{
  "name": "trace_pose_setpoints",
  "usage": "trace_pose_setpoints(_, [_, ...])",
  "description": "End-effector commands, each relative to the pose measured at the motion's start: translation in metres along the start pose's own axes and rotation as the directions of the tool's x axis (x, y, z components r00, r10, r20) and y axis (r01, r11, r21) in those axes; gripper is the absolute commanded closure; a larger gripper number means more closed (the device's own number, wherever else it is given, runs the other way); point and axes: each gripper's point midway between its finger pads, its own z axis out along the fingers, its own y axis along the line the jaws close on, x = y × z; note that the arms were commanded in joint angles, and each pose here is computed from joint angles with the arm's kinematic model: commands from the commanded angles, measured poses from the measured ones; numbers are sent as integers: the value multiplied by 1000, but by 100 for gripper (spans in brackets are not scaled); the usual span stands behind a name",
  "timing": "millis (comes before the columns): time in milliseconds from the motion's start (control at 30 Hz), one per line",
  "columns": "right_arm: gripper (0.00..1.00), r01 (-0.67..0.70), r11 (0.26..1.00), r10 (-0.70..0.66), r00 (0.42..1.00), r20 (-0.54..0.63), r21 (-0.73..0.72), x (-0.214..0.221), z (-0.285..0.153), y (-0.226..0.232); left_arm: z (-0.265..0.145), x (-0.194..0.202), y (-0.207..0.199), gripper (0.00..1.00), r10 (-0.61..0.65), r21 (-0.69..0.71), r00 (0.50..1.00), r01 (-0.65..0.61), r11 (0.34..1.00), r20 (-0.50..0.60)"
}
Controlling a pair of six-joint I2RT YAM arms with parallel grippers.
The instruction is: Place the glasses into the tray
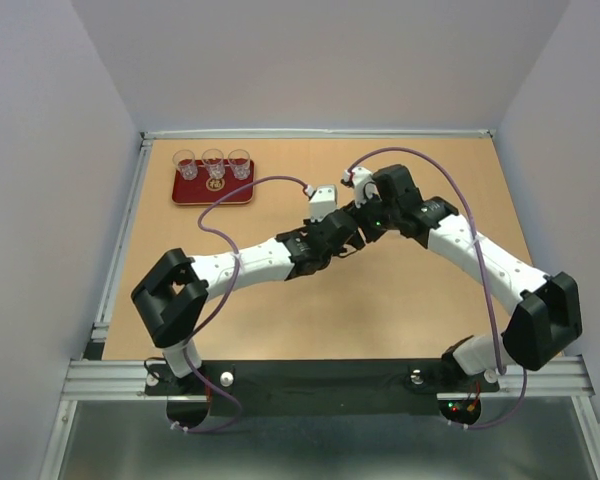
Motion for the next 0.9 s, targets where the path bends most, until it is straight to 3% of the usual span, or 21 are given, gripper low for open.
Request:
trace_pose_setpoints(0, [28,70,997,-67,995,78,-30,-15,-18,9,-13,-44,-11,100,-23,13,993,22,1000,119])
trace_pose_setpoints(233, [19,105,994,-110,986,129,43,-21,-40,0,-14,-41,4,100,-7,7,993,6,1000,114])
trace_pose_setpoints(500, [10,99,989,-115,981,154,107,6,-67,-34,-12,-55,61,100,-37,30,996,34,999,86])
trace_pose_setpoints(733, [5,79,979,-119,970,212,190,33,-89,-55,-9,-99,166,100,-208,-67,969,218,974,134])
trace_pose_setpoints(767, [5,74,977,-116,971,211,198,37,-88,-58,-6,-110,196,100,-252,-113,954,271,956,163])
trace_pose_setpoints(867, [5,26,975,-76,973,220,223,52,-83,-68,-4,-125,230,100,-332,-163,923,364,917,197])
